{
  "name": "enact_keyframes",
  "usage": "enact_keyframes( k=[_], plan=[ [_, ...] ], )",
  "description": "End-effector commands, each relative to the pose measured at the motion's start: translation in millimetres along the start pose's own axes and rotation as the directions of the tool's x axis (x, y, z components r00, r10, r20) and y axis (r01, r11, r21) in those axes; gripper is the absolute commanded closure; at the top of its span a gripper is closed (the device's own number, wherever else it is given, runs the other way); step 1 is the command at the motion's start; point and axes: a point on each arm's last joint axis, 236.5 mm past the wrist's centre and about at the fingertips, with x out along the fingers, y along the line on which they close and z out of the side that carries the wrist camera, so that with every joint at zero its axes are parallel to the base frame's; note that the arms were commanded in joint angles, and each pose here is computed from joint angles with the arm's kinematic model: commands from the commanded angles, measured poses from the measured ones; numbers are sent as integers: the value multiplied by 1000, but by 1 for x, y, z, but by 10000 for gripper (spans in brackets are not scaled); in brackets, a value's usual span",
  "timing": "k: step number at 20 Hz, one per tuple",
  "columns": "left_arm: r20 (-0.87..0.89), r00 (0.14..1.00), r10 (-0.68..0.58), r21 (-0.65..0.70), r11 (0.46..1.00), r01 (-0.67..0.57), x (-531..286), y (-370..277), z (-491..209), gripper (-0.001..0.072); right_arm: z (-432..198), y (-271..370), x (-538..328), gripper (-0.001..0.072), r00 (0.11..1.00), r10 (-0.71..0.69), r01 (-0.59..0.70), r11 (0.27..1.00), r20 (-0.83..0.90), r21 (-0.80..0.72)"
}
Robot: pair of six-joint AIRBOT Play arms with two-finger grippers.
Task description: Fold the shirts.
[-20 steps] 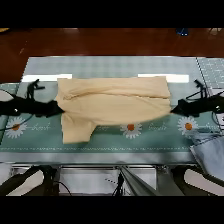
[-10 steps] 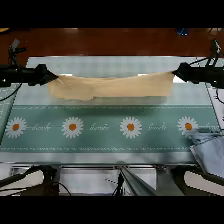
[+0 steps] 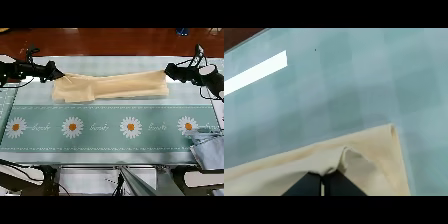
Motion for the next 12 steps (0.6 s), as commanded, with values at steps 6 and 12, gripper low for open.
enact_keyframes(
  k=[6, 12],
  plan=[
    [-30, 1000, -8, -57, 998, 7, 31, 29, 6, 572, -33, -28, 24, 676, 992, -73, 65, 994, -102, -83],
    [-54, 992, -115, -124, 986, 108, 7, 19, 2, 162, -62, -45, 15, 451, 962, -150, 98, 969, -227, -225]
  ],
)
